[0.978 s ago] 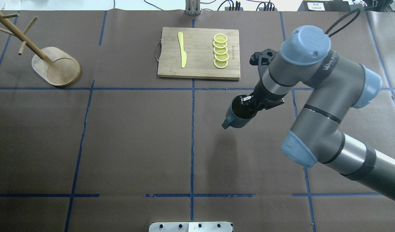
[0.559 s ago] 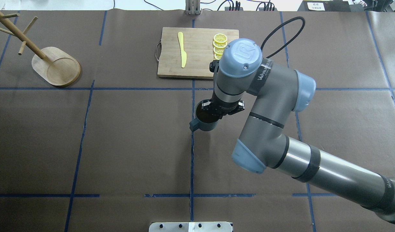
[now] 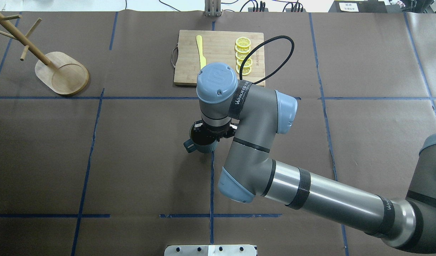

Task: Hang cup on storage rack
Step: 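Carry the teal mug with the right gripper to the table center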

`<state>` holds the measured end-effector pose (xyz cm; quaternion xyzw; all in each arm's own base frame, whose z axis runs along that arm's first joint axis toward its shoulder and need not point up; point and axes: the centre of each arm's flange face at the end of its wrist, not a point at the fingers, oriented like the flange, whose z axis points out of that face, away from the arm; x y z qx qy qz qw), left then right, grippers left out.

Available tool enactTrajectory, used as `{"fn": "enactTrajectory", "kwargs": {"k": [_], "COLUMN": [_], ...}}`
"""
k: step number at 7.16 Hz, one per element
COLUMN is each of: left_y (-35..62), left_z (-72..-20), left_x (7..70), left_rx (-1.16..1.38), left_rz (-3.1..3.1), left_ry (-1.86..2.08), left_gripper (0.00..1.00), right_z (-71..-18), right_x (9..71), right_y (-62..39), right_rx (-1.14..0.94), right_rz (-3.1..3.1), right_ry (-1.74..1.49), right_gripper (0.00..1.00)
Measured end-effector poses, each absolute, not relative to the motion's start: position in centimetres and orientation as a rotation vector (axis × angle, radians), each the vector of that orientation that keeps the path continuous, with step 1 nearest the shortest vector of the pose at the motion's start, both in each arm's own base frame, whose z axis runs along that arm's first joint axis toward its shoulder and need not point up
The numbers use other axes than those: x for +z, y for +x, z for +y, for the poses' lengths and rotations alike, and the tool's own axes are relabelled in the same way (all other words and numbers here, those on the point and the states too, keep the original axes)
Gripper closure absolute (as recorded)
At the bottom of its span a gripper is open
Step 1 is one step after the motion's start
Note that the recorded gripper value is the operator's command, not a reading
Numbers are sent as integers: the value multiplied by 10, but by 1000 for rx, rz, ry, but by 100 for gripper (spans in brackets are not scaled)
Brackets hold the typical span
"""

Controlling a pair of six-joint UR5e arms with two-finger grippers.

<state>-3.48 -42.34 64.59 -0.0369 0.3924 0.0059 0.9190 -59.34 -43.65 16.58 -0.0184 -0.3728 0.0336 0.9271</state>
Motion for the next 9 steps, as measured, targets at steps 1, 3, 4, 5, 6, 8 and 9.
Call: {"fn": "enactTrajectory", "kwargs": {"k": [1, 3, 4, 5, 6, 8, 9], "left_y": [-35, -35, -35, -35, -35, -35, -35], "left_z": [-423, -423, -424, -424, -424, -424, -424], "left_x": [646, 645, 645, 644, 643, 641, 641], "left_rx": [12, 13, 13, 14, 15, 17, 18], "left_rz": [807, 807, 807, 807, 807, 807, 807], "left_ry": [-76, -75, -73, -71, -69, -65, -63], "left_gripper": [0, 0, 0, 0, 0, 0, 0], "right_z": [-437, -436, -436, -436, -436, -439, -447], "right_x": [170, 178, 182, 186, 187, 176, 164], "right_y": [-595, -595, -595, -594, -594, -583, -565], "right_rx": [70, 71, 75, 80, 85, 83, 88], "right_rz": [-758, -748, -742, -736, -734, -759, -793], "right_ry": [-40, -46, -47, -43, -33, -15, -16], "right_gripper": [99, 54, 1, 0, 0, 0, 0]}}
